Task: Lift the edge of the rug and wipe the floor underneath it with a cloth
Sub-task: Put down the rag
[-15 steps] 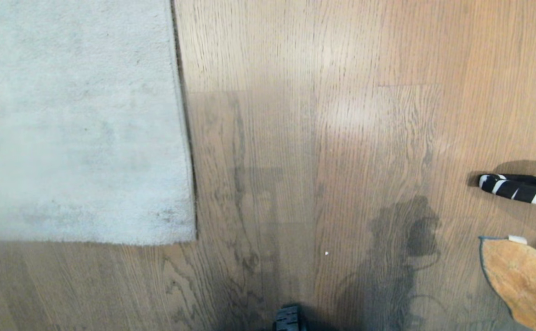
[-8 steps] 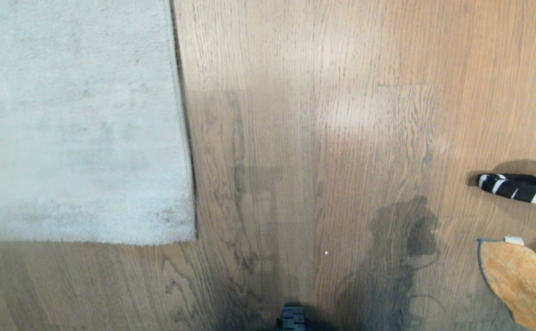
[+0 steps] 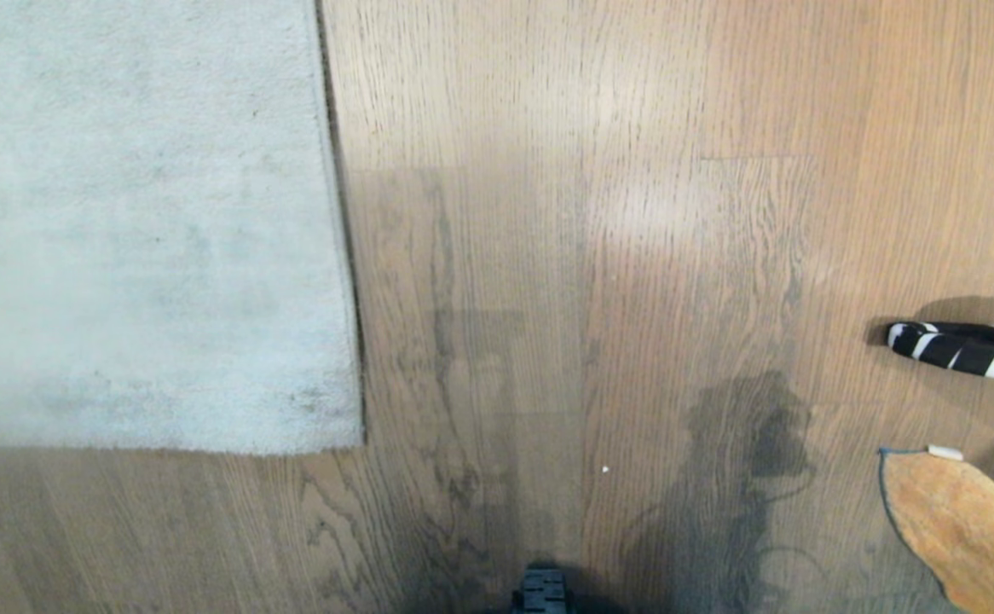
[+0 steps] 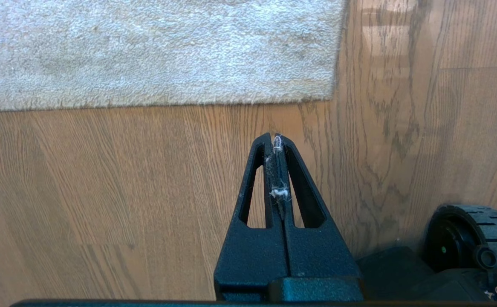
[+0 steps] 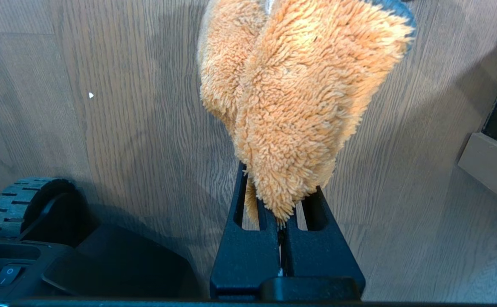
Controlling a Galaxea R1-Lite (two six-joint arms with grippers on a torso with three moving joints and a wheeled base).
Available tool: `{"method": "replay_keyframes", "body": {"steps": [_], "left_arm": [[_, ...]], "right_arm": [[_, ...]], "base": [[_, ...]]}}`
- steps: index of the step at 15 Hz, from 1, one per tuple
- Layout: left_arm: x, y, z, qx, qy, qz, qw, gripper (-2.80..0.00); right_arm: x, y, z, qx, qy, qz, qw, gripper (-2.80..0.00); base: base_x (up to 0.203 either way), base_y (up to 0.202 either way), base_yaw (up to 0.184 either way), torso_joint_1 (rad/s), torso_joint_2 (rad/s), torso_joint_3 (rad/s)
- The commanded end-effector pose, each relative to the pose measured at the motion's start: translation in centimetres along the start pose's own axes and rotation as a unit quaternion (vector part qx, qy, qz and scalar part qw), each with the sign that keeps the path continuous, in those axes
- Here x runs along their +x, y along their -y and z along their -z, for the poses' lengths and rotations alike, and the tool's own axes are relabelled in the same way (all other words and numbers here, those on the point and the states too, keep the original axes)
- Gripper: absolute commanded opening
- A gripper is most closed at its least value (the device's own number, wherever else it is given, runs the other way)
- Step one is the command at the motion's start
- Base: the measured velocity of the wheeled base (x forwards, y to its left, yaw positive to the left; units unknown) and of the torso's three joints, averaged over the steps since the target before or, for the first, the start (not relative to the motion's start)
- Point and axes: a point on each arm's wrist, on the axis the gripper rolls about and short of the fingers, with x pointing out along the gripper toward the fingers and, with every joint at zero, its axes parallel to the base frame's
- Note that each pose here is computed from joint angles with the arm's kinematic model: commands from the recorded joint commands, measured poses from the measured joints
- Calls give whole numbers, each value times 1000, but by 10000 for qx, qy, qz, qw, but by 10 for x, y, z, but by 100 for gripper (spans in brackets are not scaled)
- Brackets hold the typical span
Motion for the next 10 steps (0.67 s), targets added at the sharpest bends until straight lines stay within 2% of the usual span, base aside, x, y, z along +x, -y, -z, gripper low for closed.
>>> {"method": "replay_keyframes", "body": {"steps": [1,7,10], "left_arm": [[0,0,0,-3,0,3,10000,-280],[0,0,0,-3,0,-2,10000,-280],[0,0,0,-3,0,-2,10000,-280]], "right_arm": [[0,0,-1,-24,-22,-7,10000,-280],[9,0,-6,-86,-690,-88,9975,-280],[16,1,-27,-67,-869,-529,9948,-280]], "base": [[0,0,0,0,0,0],[0,0,0,0,0,0],[0,0,0,0,0,0]]}}
